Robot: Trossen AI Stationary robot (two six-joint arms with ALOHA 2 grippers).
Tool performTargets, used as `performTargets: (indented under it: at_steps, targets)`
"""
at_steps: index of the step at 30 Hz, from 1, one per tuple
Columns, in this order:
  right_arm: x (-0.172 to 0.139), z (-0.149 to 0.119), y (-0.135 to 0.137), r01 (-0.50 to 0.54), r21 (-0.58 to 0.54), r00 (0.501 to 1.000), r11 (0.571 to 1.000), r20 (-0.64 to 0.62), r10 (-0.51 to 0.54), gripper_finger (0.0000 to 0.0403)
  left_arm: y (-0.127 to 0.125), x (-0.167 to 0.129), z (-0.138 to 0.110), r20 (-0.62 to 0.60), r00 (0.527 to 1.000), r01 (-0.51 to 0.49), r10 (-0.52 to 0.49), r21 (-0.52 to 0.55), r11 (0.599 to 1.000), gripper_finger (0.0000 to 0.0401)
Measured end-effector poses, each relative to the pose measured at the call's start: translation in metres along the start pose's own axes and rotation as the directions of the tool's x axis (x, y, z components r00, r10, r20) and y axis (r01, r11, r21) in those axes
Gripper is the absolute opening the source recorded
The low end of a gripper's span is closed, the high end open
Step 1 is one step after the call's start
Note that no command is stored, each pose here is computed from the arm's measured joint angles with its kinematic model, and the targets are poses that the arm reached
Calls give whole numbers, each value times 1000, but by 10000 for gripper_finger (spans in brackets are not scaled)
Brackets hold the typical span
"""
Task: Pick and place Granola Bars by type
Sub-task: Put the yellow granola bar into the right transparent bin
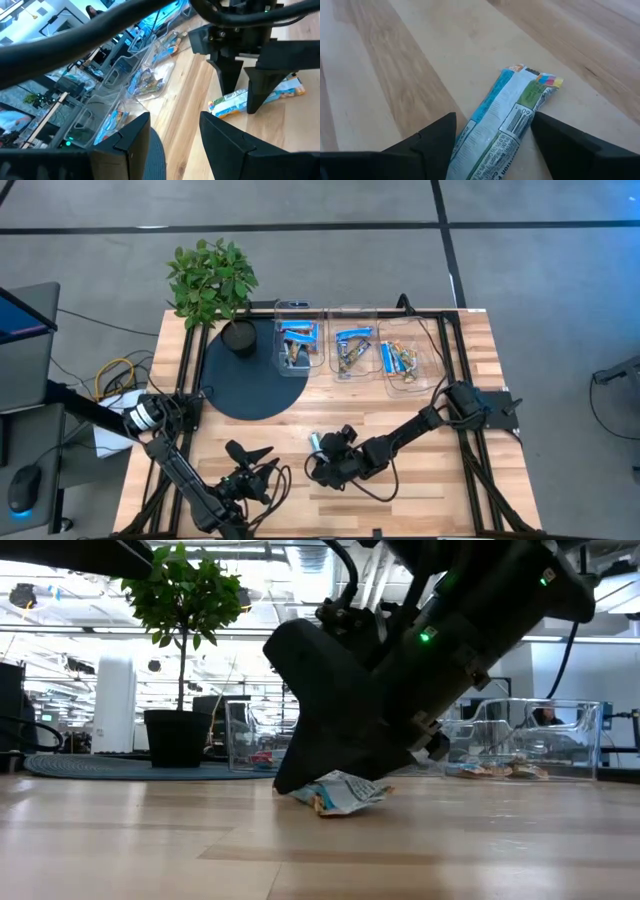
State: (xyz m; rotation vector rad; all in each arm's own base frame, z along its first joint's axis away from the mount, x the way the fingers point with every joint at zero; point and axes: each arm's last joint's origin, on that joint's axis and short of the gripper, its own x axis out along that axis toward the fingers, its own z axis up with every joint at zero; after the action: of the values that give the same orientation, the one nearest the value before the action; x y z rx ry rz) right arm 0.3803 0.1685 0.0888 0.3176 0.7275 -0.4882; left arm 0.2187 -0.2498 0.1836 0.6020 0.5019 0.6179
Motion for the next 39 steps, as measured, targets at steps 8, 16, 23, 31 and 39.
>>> performTargets:
  at_steps: [8, 16, 23, 31, 39]
  targets:
    - [-1, -2, -1, 1, -37, 1000, 999, -25, -2, 255, 0, 0, 0, -17, 1000, 5, -5, 10, 1000, 167]
    - [-3, -4, 2, 0, -132, 1000, 991, -30, -4, 201, 0, 0, -1, -23, 1000, 7, -6, 11, 1000, 167]
    - [-10, 0, 15, -25, -283, 999, 959, -37, 16, 150, 0, 0, -1, -29, 1000, 9, -8, 20, 1000, 167]
    - [-22, -9, 26, -10, -420, 1000, 907, 0, 11, 125, 0, 0, -1, -49, 999, 16, -14, 23, 1000, 167]
    - [-23, -8, 24, 82, -440, 996, 895, 66, -59, 126, 0, 0, -2, -55, 998, 18, -17, 29, 999, 167]
